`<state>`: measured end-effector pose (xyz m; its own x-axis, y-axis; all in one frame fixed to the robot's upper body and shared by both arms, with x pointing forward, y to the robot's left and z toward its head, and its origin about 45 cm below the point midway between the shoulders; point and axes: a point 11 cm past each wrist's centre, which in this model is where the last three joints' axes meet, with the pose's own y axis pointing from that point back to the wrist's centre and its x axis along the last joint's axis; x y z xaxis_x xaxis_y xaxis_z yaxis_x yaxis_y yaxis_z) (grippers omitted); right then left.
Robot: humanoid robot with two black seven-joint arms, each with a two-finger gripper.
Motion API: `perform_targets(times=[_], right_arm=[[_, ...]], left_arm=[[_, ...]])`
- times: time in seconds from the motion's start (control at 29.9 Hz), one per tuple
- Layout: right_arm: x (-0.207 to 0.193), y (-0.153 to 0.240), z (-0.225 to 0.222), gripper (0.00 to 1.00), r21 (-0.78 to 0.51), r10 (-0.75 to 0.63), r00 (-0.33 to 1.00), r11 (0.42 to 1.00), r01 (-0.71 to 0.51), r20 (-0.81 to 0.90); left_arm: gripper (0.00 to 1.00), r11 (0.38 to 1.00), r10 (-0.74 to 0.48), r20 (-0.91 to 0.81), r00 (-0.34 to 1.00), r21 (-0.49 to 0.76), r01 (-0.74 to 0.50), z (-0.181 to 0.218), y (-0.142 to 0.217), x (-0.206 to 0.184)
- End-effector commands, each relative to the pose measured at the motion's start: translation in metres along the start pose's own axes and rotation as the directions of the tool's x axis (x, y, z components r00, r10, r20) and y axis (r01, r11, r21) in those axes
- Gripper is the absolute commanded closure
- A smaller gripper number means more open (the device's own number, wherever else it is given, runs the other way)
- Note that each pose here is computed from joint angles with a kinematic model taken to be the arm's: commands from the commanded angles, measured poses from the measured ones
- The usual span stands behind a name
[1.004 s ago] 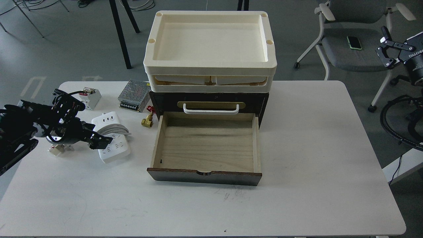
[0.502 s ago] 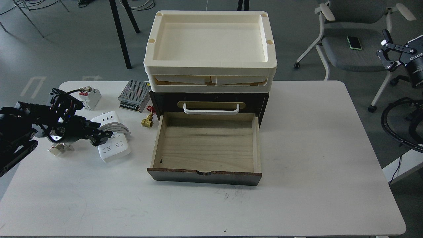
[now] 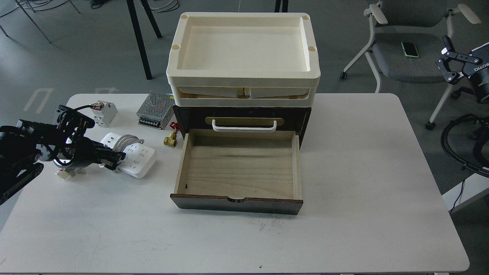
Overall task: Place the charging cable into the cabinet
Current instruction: 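Close the left gripper on the coiled white charging cable and lift it, then carry the cable with the left gripper over the open wooden drawer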
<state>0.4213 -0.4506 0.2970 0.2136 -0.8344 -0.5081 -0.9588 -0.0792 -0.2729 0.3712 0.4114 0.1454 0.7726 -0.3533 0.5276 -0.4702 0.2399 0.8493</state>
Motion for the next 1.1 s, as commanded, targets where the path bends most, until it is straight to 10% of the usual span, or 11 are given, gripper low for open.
perform_targets(times=[0.0, 0.64, 1.07], right_arm=[[0.0, 0.0, -0.001, 0.0, 0.002, 0.001, 1.0, 1.0, -0.001, 0.001], [0.006, 0.004, -0.009, 0.0, 0.022, 0.016, 1.0, 1.0, -0.016, -0.004], [0.012, 0.008, -0.009, 0.0, 0.017, 0.034, 0.999, 0.999, -0.034, -0.01]], left_arm=[[1.0, 0.999, 0.03, -0.015, 0.999, -0.011, -0.03, 0.001, 0.005, 0.012], [1.0, 0.977, 0.096, -0.158, 0.983, -0.172, -0.123, 0.026, 0.143, 0.014], [1.0, 0.751, 0.111, -0.371, 0.922, -0.576, -0.323, 0.142, 0.128, 0.07]])
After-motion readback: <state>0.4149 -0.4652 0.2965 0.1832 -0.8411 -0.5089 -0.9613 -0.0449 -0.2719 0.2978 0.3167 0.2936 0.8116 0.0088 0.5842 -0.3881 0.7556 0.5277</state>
